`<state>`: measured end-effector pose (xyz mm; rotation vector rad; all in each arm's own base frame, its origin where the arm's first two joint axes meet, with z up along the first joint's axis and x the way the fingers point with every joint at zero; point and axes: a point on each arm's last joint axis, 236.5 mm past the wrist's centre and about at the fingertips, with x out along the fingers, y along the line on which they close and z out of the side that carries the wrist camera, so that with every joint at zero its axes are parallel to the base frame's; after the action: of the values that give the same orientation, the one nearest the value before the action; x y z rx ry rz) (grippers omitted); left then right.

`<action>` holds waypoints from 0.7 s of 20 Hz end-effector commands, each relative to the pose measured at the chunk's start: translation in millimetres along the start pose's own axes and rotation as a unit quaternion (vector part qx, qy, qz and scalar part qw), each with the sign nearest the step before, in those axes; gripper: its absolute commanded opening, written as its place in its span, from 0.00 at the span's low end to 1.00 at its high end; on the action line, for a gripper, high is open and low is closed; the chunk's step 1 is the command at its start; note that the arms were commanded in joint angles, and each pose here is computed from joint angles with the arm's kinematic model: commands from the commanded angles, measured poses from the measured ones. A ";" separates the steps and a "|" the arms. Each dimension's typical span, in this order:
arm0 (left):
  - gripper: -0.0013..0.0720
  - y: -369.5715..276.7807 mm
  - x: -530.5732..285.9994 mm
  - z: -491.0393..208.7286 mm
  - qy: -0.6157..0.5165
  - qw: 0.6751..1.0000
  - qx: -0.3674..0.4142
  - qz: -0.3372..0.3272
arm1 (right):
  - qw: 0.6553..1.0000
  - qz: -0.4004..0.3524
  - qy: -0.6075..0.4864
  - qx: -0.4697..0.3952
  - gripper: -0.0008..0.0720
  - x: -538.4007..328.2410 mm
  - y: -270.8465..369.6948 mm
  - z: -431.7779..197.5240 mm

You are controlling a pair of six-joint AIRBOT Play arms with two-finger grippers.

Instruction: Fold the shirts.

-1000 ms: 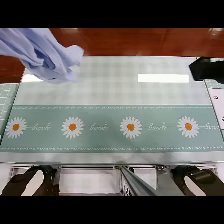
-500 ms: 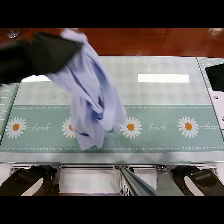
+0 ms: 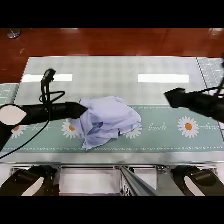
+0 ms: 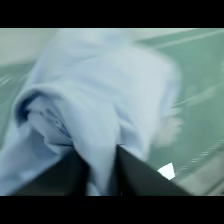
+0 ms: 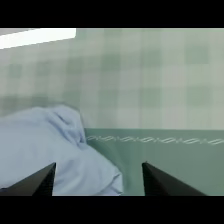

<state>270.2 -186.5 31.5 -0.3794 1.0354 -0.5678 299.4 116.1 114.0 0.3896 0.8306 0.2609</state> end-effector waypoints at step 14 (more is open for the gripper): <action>0.97 54.3 19.0 -69.9 0.198 0.974 -0.111 0.031 | 0.968 -0.014 0.219 0.120 0.86 59.5 -75.8 -136.8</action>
<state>226.2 -138.9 -23.2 -0.3617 1.4401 -0.4402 271.6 70.8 -16.7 0.5185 1.2026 0.1457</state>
